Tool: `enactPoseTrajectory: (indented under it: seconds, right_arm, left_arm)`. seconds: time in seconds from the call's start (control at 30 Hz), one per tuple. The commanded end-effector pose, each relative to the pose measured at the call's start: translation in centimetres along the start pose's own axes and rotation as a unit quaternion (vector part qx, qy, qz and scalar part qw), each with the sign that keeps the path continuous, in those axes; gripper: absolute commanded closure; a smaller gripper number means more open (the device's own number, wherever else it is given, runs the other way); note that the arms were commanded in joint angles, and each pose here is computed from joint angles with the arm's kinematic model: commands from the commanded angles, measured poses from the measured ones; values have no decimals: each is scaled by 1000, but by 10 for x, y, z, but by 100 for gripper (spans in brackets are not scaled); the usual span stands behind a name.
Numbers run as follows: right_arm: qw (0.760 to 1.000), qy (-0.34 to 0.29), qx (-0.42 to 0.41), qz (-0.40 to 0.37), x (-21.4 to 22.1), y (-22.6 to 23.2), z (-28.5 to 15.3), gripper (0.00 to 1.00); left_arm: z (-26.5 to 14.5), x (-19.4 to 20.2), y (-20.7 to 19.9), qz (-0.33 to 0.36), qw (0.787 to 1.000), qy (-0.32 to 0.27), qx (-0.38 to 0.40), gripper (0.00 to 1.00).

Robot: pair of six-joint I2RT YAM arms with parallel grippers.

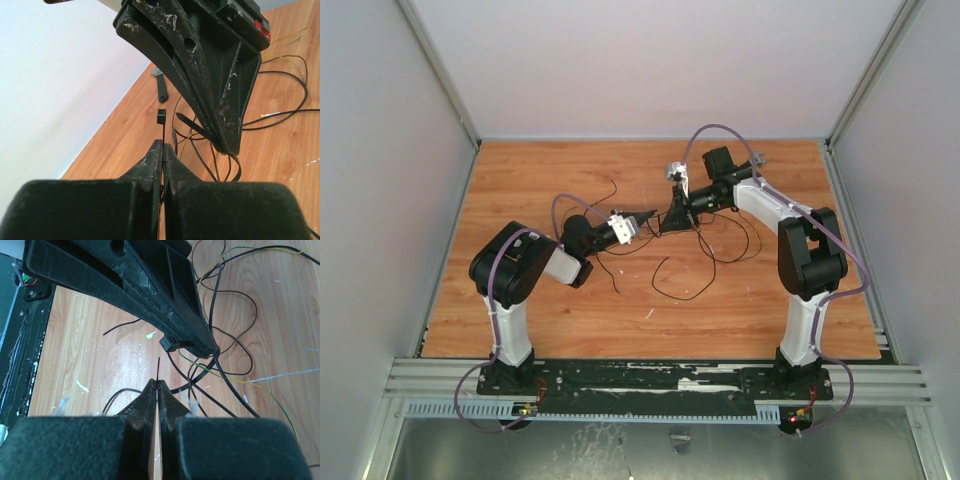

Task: Zip-tie the wires
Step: Tie the cable at the center of the board.

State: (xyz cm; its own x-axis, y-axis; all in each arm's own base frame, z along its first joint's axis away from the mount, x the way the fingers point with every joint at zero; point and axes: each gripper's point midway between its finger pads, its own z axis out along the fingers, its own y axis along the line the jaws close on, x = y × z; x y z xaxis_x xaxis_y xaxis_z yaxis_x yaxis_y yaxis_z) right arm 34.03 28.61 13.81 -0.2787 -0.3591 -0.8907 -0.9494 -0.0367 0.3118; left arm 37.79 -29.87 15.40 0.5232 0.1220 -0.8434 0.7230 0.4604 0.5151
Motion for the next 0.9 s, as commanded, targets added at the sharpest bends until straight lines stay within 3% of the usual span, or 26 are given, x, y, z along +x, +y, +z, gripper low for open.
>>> enactPoseTrajectory:
  seconds: [0.0, 0.87]
  right_arm:
    - [1000, -14, -11, -17, -16, 1, 2, 100]
    - [1000, 1, -20, -6, -4, 1, 7, 100]
  left_arm:
    - [5, -10, 2, 13, 1000, -22, -7, 100]
    - [6, -16, 3, 19, 999, -30, -8, 100]
